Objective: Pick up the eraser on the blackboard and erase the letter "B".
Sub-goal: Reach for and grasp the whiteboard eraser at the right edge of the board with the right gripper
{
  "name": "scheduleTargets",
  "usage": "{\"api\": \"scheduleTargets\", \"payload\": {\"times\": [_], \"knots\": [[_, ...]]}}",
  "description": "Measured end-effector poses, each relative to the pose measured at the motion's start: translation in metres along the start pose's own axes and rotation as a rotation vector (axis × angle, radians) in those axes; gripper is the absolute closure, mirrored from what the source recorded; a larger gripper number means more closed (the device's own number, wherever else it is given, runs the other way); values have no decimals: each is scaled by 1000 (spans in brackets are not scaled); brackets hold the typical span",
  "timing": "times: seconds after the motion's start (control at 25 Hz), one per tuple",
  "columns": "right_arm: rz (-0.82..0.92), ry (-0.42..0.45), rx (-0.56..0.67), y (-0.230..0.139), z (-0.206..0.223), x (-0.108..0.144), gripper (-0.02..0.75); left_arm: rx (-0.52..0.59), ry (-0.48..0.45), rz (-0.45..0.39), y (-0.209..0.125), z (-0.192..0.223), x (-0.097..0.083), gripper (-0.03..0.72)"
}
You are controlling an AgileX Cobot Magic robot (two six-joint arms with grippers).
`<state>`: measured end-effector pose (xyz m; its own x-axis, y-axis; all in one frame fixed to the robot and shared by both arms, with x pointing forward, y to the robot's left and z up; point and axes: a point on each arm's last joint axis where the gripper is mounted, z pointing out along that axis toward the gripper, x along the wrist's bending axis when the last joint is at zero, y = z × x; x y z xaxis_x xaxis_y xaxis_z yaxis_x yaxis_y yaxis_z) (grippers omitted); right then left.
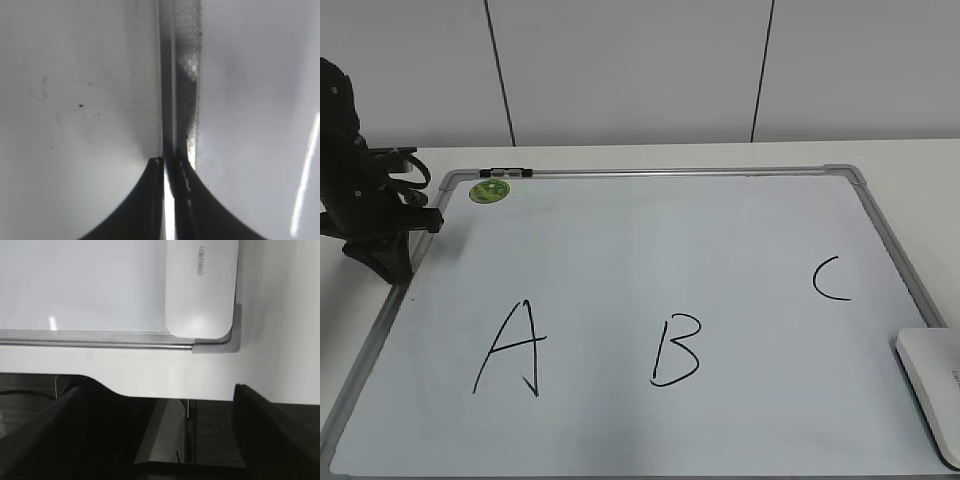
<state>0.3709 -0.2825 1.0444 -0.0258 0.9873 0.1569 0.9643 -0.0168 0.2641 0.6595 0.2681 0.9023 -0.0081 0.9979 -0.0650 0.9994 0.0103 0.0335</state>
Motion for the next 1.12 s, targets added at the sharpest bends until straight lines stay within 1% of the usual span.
{"api": "scheduleTargets", "payload": {"times": [0.2,0.44,0.64,0.8,0.92,1.12], "knots": [[-29,-32,19,27,13,-1,57,0,0,0,0,0,0,668],[-27,-52,93,51,50,-6,58,0,0,0,0,0,0,667],[-19,-67,124,65,77,-10,59,0,0,0,0,0,0,667],[-17,-101,156,70,94,-16,59,0,0,0,0,0,0,665],[-12,-119,172,77,102,-18,59,0,0,0,0,0,0,664],[-4,-124,173,89,112,-19,59,1,0,0,0,0,0,664]]}}
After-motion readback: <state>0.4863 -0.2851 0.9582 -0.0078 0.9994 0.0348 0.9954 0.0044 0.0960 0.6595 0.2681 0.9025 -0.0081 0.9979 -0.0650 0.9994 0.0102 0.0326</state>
